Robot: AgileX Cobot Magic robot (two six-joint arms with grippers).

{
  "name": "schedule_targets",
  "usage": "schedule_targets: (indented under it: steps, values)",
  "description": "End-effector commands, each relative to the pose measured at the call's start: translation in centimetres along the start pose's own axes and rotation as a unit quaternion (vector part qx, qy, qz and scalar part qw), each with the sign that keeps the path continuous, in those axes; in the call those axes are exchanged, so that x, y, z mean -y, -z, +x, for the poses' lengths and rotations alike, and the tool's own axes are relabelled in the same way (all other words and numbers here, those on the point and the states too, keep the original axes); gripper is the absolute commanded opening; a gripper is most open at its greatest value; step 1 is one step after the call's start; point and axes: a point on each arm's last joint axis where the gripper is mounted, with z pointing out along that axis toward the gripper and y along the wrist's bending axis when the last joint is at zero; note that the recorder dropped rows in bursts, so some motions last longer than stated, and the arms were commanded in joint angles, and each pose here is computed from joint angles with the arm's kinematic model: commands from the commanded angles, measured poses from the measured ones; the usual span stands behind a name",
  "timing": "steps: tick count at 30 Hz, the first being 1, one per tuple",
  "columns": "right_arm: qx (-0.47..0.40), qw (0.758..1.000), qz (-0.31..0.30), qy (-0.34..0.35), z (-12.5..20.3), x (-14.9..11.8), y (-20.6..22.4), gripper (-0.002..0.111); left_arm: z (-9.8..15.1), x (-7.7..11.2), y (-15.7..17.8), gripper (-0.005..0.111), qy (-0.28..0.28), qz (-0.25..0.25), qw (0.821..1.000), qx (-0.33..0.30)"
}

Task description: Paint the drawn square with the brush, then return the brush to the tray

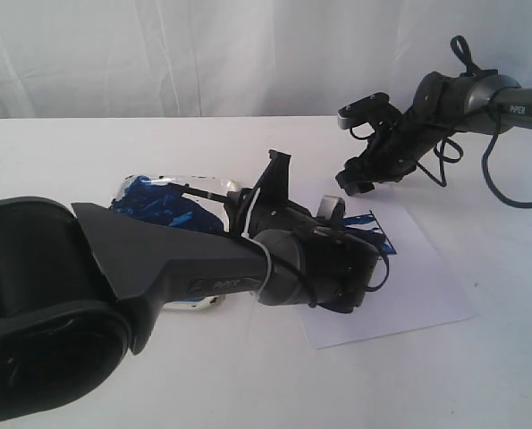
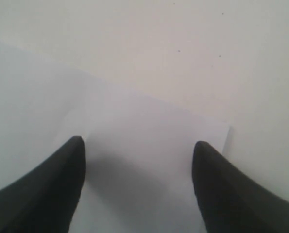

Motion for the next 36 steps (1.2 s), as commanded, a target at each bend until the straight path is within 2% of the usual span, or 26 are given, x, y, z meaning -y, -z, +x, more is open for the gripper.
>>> schedule_targets:
  steps: [1,13,20,29,36]
  values:
    - [-0.069,0.997,-0.013,0.031,2.4,-0.2,-2.1,0.060,1.1,-0.2,-0.4,0.000,0.006,-0.003,0.998,-0.055]
    - [-0.070,0.997,-0.014,0.031,2.5,-0.2,-2.1,0.060,1.2,-0.3,-1.2,0.000,-0.002,0.003,0.999,-0.049]
    - [-0.070,0.997,-0.014,0.030,2.5,-0.2,-2.1,0.060,1.0,-1.4,-2.1,0.000,0.014,0.006,0.998,-0.055]
    - [-0.070,0.997,-0.014,0.030,2.5,-0.2,-2.1,0.060,0.1,-0.3,-2.6,0.000,-0.025,0.008,0.998,-0.062]
    - [-0.070,0.997,-0.014,0.030,2.5,-0.2,-2.1,0.060,-0.2,-0.3,-2.0,0.000,-0.015,-0.014,0.998,-0.061]
